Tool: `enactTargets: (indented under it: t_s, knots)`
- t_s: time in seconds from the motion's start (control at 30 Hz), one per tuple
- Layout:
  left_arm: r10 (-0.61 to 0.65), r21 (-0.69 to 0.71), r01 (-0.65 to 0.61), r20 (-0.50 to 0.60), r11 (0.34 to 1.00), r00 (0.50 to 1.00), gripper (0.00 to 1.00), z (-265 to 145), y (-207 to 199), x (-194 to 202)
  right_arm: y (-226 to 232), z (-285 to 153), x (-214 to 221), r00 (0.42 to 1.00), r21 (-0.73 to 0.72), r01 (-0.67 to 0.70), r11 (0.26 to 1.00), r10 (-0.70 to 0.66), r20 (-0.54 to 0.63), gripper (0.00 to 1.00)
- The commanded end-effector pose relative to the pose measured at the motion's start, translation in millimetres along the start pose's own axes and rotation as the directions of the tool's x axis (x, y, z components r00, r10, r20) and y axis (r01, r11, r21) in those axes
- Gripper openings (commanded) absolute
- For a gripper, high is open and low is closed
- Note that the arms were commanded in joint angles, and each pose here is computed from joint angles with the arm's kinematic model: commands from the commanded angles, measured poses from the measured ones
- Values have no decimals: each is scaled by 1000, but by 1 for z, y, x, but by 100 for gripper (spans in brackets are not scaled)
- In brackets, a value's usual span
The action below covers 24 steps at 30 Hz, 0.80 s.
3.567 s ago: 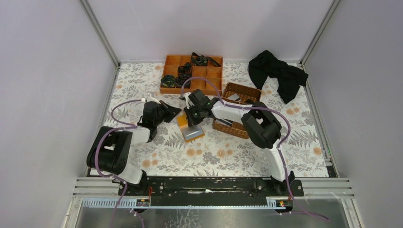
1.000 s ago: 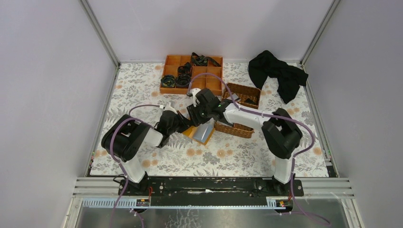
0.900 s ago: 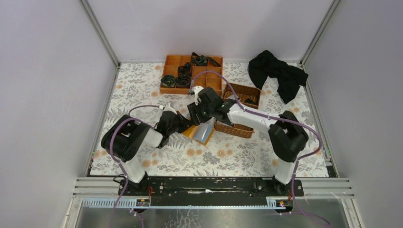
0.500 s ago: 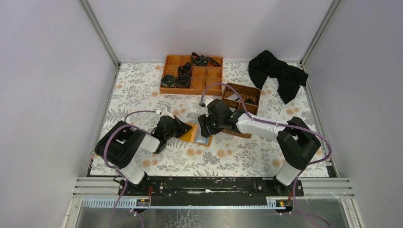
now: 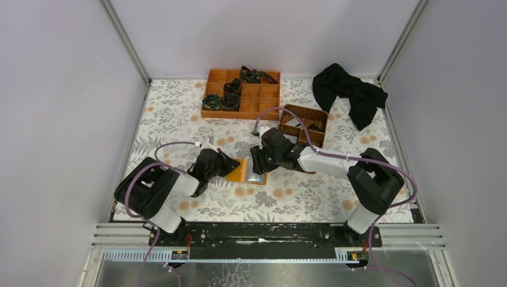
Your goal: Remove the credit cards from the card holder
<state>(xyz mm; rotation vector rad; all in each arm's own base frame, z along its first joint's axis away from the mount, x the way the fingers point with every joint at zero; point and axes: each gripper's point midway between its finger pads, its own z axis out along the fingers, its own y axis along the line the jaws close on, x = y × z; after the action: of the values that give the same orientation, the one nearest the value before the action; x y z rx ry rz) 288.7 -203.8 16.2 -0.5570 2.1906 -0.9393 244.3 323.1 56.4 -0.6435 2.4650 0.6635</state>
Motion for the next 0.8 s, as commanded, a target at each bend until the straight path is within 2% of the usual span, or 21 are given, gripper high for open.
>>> enactTargets:
  t_s: [0.0,0.2,0.43,0.77]
  knots:
    - [14,-89,-18,-42,996,999,0,-8,26,16,17,12,-9,1000,-56,7,998,-5,19,53]
    - [22,-83,-26,-38,996,999,0,-11,25,15,20,21,-5,1000,-77,-1,997,0,-3,52]
    - [23,-87,-27,-39,996,999,0,-11,26,15,47,11,-22,999,-136,35,990,-31,24,51]
    - [42,-88,-43,-17,995,999,0,-18,22,9,64,27,-29,999,-179,44,983,-41,19,50]
